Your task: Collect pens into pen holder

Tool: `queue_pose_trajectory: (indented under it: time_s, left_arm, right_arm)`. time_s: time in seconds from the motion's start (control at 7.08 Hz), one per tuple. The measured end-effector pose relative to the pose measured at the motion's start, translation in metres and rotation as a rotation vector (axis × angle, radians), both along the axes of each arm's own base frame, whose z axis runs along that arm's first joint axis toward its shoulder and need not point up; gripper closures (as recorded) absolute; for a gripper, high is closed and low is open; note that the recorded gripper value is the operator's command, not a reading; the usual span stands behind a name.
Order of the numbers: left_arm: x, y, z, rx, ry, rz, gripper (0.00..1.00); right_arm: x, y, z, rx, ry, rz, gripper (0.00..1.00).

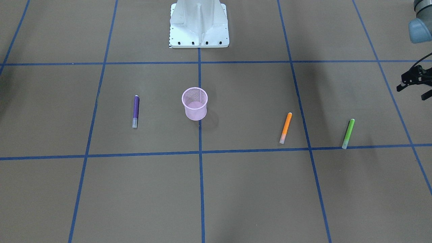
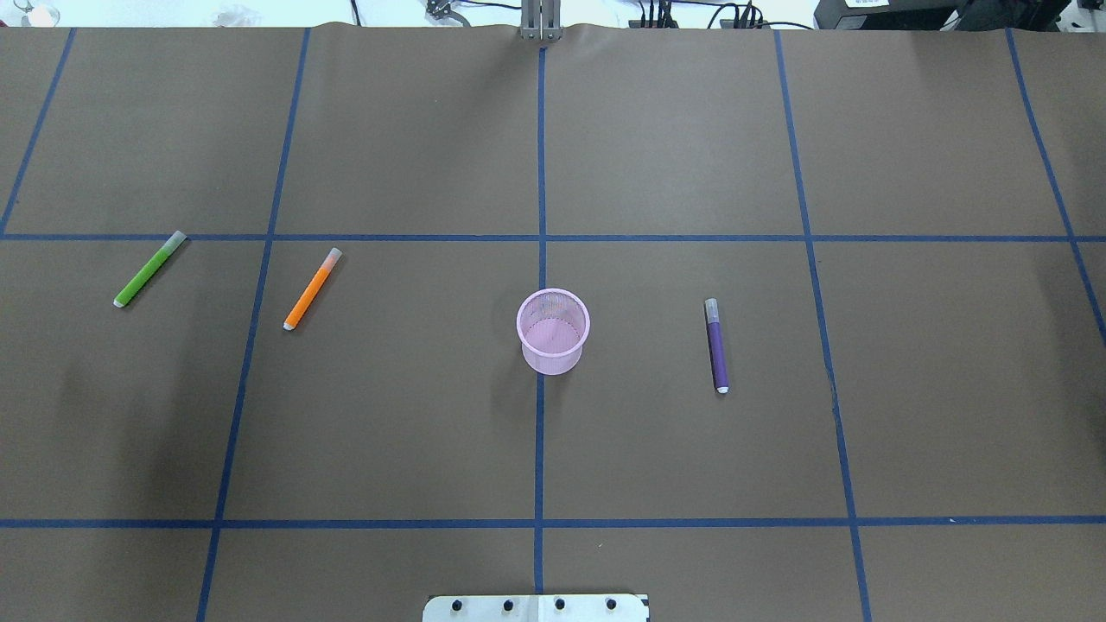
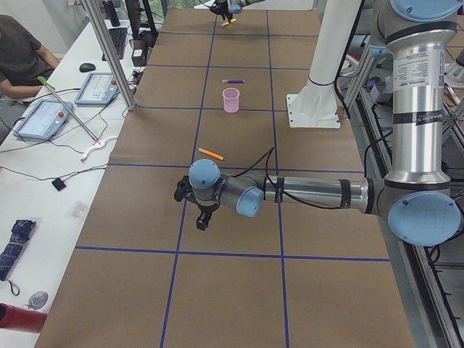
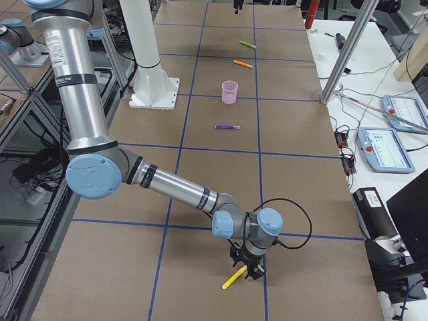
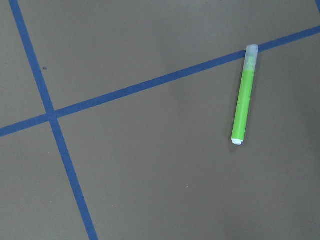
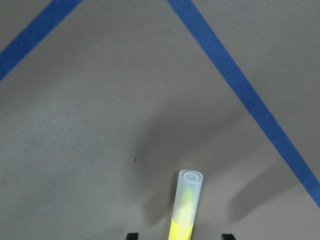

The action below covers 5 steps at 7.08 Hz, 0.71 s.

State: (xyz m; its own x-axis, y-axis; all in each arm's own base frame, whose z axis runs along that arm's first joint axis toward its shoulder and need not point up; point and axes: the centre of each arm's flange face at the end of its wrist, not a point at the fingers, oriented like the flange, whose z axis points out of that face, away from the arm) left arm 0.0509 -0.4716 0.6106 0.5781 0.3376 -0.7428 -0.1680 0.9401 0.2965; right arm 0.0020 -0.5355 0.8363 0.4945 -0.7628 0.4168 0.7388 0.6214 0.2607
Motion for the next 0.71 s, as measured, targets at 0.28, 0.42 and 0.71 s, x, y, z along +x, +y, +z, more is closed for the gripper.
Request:
queue_pose_trajectory:
  time_s: [0.28, 0.42, 0.71]
  left_arm:
    - [0.0000, -0.0004, -0.0004, 0.000, 0.000, -0.001, 0.00]
    - [0.0000, -0.0007, -0.0008, 0.001, 0.000, -0.001, 0.00]
    - [-0.0003, -0.0010, -0.0009, 0.002, 0.000, -0.001, 0.00]
  right_arm:
    - [-0.0029, -0.0044, 0.0043, -0.013, 0.005, -0.004, 0.41]
    - [-0.0042, -0.0056, 0.0063, -0.019, 0.006, -0.006, 0.61]
    - [-0.0052, -0.0061, 0.0079, -0.025, 0.007, -0.006, 0.96]
